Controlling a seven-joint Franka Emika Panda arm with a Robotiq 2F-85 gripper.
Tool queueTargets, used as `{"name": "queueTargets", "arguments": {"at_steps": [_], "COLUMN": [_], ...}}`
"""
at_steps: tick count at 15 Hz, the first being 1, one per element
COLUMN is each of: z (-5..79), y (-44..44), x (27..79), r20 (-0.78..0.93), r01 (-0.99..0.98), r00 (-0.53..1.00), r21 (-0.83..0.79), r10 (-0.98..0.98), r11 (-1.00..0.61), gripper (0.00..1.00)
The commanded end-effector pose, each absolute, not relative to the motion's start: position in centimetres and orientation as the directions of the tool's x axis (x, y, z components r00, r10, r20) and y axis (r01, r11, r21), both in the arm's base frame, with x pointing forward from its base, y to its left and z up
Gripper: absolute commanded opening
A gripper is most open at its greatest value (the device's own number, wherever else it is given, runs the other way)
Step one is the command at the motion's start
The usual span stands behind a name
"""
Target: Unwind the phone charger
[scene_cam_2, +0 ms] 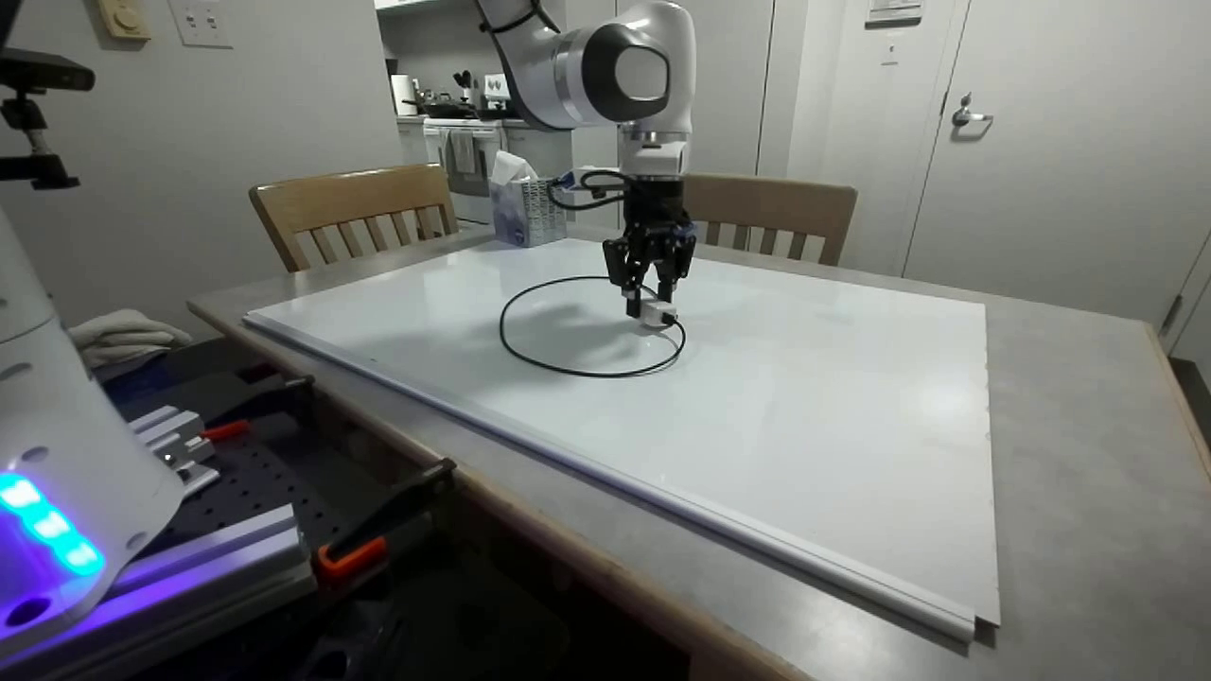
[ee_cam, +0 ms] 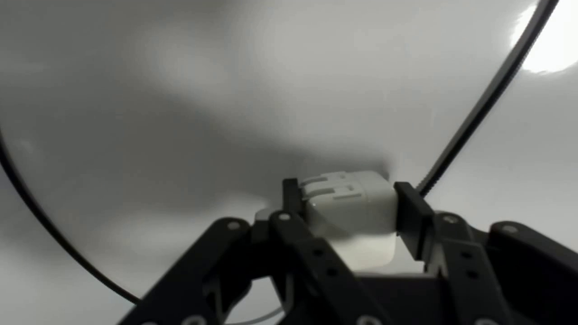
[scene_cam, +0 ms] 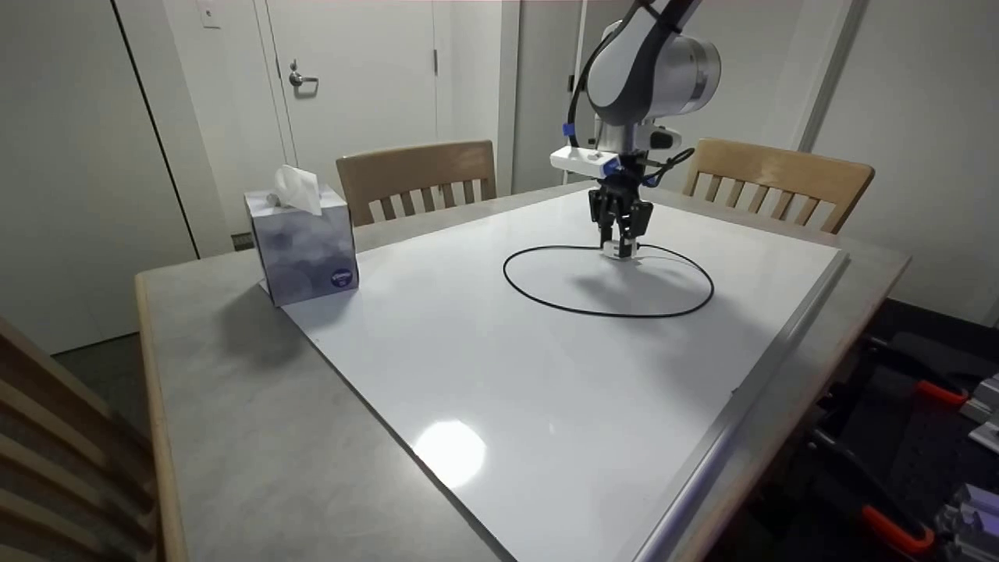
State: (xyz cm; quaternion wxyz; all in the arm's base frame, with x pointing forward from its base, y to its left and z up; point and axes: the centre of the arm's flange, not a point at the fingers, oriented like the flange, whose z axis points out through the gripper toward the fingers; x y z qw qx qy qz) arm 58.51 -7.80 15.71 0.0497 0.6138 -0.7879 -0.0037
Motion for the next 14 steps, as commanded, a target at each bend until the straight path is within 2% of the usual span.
{"name": "queueTargets", "arguments": {"at_steps": [1,5,9,10,11,13,14], "z": [15.2,14.4,13.7,15.3,15.3,15.4,15.3], "y": [-8.2,-10.0,-12.5,-11.0,-11.2,-11.2,-11.1], "x": [58.6,57.4,55.7,56.9,56.9,56.9,56.9], "r20": [0.090,0.149,0.201,0.171,0.174,0.175,0.175], "r01": [-0.946,-0.837,-0.698,-0.761,-0.753,-0.756,-0.758], "r00": [-0.293,-0.500,-0.674,-0.615,-0.625,-0.620,-0.618], "r21": [0.113,0.170,0.144,0.129,0.126,0.125,0.126], "r10": [-0.952,-0.853,-0.711,-0.770,-0.761,-0.765,-0.766], "r11": [0.302,0.520,0.702,0.636,0.646,0.642,0.640], "gripper": [0.28,0.28,0.28,0.28,0.53,0.53,0.28]}}
